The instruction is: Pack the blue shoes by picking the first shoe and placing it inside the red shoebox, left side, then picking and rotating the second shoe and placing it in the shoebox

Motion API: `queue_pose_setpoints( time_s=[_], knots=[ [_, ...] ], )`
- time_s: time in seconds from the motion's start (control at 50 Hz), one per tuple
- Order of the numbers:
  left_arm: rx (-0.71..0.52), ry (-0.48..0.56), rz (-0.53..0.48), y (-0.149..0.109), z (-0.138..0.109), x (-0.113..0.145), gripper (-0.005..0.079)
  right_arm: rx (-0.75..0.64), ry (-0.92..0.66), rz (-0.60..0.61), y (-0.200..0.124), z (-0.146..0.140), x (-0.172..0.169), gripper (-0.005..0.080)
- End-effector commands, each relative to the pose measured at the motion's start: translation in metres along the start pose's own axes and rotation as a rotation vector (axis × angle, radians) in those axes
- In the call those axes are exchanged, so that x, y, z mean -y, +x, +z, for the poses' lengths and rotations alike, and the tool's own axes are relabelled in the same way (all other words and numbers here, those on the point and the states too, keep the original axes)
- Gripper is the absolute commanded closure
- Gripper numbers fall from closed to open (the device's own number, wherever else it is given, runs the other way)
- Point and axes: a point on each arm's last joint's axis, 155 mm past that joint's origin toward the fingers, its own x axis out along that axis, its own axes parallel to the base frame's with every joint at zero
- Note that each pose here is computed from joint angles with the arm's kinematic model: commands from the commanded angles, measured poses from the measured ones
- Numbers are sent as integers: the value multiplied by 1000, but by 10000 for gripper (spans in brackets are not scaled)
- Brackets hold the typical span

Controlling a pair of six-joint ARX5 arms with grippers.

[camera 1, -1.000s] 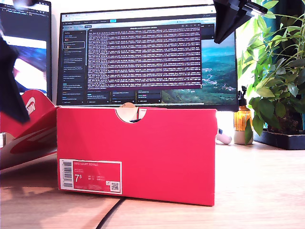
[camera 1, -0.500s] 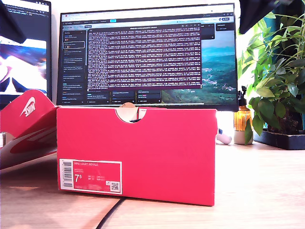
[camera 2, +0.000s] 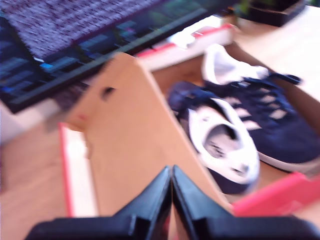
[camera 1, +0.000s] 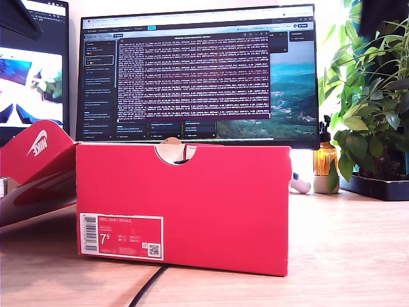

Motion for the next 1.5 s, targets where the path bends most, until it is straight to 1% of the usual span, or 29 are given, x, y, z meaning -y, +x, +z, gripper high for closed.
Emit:
queue_pose_setpoints(
  time_s=[0.0, 0.12, 0.18, 0.26, 0.38, 0.44, 0.52, 0.6, 0.76, 0.88, 1.02, 1.04, 1.1, 1.24, 1.48],
  knots=[
    [32, -5, -8, 3, 8, -2, 761, 43, 6, -24, 0, -5, 4, 765],
    [119, -18, -5, 7, 23, -9, 761, 118, 9, -46, 6, -15, 11, 765],
    [141, -24, -6, 13, 23, -12, 761, 163, 15, -62, 9, -17, 16, 765],
    [134, -33, -21, 23, 15, -14, 761, 205, 28, -79, 17, -23, 23, 765],
    [127, -45, -49, 39, -1, -15, 761, 218, 38, -99, 30, -39, 31, 765],
    [128, -52, -43, 44, -7, -19, 761, 216, 43, -106, 37, -49, 33, 765],
    [119, -65, -12, 49, -17, -31, 761, 206, 57, -114, 46, -66, 37, 765],
    [100, -85, 10, 49, -27, -41, 761, 204, 78, -126, 52, -80, 41, 765],
    [107, -128, 58, 42, -31, -64, 761, 199, 85, -132, 59, -99, 43, 765],
    [94, -164, 70, 41, -41, -71, 761, 195, 89, -133, 63, -110, 42, 765],
    [74, -196, 82, 43, -57, -71, 761, 216, 89, -134, 65, -115, 42, 765],
    [74, -222, 85, 43, -60, -71, 761, 216, 92, -134, 66, -116, 42, 765],
    [74, -248, 98, 44, -66, -72, 761, 215, 96, -134, 67, -119, 41, 765],
    [73, -250, 106, 42, -79, -68, 761, 205, 91, -133, 70, -133, 40, 765],
    [97, -258, 153, 30, -91, -68, 761, 196, 95, -100, 76, -161, 30, 765]
  ],
)
